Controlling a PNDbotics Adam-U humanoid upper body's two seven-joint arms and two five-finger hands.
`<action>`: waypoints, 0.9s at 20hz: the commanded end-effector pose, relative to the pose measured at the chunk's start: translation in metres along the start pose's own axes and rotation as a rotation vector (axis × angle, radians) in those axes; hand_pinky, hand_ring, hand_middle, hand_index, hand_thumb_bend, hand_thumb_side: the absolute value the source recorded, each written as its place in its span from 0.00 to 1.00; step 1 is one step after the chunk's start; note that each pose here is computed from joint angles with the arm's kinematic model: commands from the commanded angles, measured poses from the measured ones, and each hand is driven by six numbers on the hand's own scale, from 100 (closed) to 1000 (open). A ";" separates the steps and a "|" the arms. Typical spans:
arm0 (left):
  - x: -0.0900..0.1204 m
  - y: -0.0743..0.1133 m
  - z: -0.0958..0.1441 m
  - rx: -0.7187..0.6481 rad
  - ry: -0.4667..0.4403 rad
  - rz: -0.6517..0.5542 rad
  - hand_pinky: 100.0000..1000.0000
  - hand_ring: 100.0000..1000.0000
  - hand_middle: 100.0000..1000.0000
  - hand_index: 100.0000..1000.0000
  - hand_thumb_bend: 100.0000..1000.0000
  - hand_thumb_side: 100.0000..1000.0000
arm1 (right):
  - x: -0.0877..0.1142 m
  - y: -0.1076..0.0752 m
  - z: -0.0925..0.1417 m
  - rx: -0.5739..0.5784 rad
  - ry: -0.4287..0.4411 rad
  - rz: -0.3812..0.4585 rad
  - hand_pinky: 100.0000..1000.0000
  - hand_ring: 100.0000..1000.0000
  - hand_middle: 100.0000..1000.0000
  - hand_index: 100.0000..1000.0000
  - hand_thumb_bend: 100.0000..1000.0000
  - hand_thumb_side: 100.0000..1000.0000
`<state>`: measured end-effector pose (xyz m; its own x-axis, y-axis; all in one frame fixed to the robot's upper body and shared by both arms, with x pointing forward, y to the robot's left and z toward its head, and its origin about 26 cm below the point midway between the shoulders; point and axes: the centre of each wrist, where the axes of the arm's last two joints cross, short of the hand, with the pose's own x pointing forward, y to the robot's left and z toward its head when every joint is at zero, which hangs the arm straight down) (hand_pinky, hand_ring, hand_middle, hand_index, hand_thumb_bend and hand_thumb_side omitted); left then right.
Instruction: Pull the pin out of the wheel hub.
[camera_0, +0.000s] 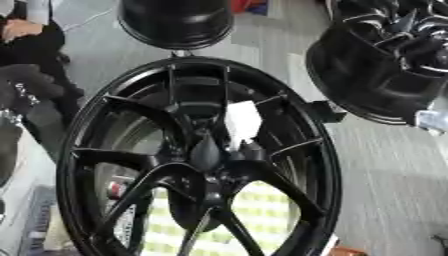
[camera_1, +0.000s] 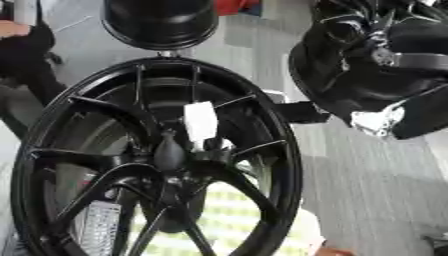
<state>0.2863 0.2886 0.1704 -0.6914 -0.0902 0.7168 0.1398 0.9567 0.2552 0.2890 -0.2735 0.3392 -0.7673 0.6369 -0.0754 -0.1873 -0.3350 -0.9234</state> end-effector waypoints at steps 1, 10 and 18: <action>0.007 0.004 -0.003 -0.027 -0.016 -0.031 0.73 0.61 0.58 0.73 0.00 0.66 | 0.009 -0.015 0.000 0.091 -0.002 0.053 0.93 0.83 0.73 0.79 0.00 0.71; 0.007 0.004 -0.002 -0.015 -0.007 -0.025 0.73 0.61 0.58 0.73 0.00 0.66 | 0.034 -0.040 -0.024 0.056 -0.077 0.070 0.91 0.83 0.72 0.79 0.00 0.73; 0.007 0.006 -0.002 0.037 0.004 -0.012 0.73 0.61 0.58 0.72 0.00 0.66 | 0.056 -0.053 -0.043 0.023 -0.152 0.046 0.91 0.83 0.72 0.78 0.00 0.72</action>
<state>0.2855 0.2918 0.1705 -0.6709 -0.1025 0.7344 0.1147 0.9641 0.2393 0.2869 -0.1910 0.3611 -0.8603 0.5076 -0.0482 -0.1767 -0.3855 -0.9056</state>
